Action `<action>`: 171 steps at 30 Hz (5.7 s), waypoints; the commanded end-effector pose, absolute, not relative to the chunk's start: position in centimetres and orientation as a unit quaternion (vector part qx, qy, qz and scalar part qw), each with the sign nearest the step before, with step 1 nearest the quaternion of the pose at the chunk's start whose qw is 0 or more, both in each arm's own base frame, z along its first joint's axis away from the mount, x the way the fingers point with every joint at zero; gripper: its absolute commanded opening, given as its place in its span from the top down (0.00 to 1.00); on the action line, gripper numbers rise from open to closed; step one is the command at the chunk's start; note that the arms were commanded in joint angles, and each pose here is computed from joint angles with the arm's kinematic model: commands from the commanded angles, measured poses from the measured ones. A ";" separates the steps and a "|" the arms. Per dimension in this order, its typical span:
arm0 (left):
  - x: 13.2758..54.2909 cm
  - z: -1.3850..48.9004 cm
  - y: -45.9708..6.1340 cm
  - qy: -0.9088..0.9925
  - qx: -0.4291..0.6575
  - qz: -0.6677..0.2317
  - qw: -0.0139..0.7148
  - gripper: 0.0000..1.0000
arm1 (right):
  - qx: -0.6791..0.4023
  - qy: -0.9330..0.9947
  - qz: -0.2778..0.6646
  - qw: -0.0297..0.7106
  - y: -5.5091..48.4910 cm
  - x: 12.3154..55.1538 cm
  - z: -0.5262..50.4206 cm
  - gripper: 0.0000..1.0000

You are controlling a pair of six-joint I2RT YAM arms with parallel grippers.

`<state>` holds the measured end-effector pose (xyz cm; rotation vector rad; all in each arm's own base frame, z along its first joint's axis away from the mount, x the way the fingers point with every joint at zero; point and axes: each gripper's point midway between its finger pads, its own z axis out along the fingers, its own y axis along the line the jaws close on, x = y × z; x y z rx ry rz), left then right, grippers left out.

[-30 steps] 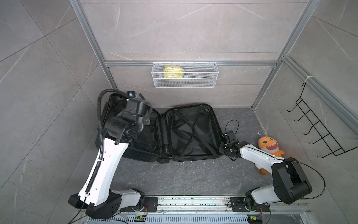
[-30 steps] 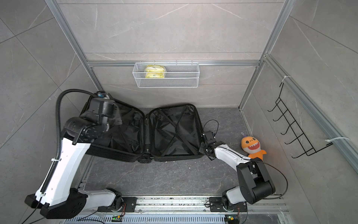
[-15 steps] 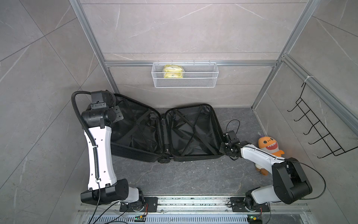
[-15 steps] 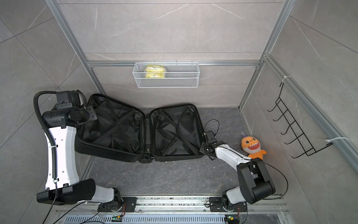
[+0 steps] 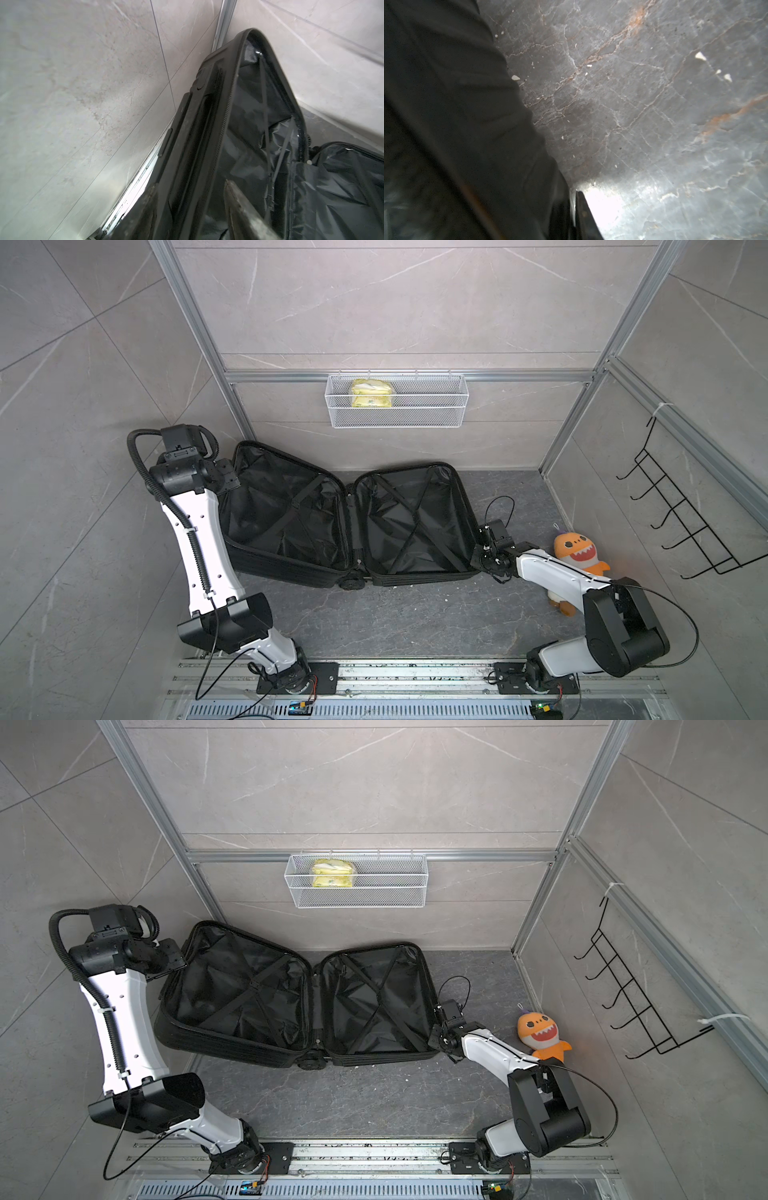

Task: Close the suitcase zippers
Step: Close the suitcase at the center of the board, then adjust the suitcase at the center of the board.

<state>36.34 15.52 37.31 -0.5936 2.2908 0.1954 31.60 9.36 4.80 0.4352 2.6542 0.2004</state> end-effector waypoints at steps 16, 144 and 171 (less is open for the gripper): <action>37.4 36.7 15.0 0.906 -0.209 0.050 0.366 1.00 | 0.157 0.978 0.042 0.131 8.0 27.5 1.4 1.00; 31.8 31.4 -21.4 0.910 0.106 -0.052 0.397 0.24 | 0.157 0.929 -0.174 0.287 -3.1 25.8 19.9 0.57; 24.4 24.0 -20.4 0.886 0.258 -0.233 0.308 0.14 | 0.031 0.935 0.125 0.331 7.0 25.8 20.9 0.44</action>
